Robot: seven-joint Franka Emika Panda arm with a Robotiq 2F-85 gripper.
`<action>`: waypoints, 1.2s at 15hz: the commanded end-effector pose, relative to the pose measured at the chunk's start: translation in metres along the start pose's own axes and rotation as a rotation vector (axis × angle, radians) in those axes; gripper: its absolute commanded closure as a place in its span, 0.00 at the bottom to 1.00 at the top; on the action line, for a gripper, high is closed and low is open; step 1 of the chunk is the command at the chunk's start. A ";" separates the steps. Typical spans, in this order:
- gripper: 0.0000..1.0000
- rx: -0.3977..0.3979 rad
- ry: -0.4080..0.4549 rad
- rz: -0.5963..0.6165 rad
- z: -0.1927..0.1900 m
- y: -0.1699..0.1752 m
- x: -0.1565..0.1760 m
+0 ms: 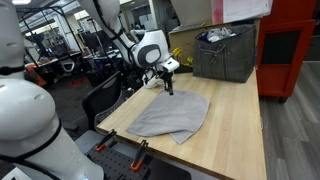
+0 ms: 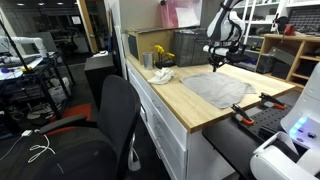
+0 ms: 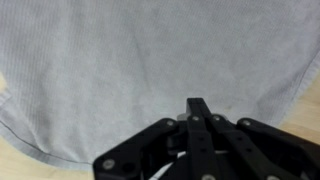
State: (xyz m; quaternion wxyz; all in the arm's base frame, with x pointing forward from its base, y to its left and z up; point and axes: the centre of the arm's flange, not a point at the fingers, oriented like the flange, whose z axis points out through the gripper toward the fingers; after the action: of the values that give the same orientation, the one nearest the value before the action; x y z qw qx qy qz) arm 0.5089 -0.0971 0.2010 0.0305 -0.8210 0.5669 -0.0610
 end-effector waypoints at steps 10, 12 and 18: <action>1.00 -0.084 -0.054 -0.699 -0.090 -0.043 -0.005; 1.00 -0.125 -0.074 -0.805 -0.102 -0.041 -0.009; 1.00 -0.269 -0.066 -1.077 -0.115 -0.002 0.011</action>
State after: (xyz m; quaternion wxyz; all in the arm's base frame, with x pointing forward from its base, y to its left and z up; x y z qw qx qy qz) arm 0.5199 -0.0812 0.3075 -0.0679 -0.9898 0.1234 0.0201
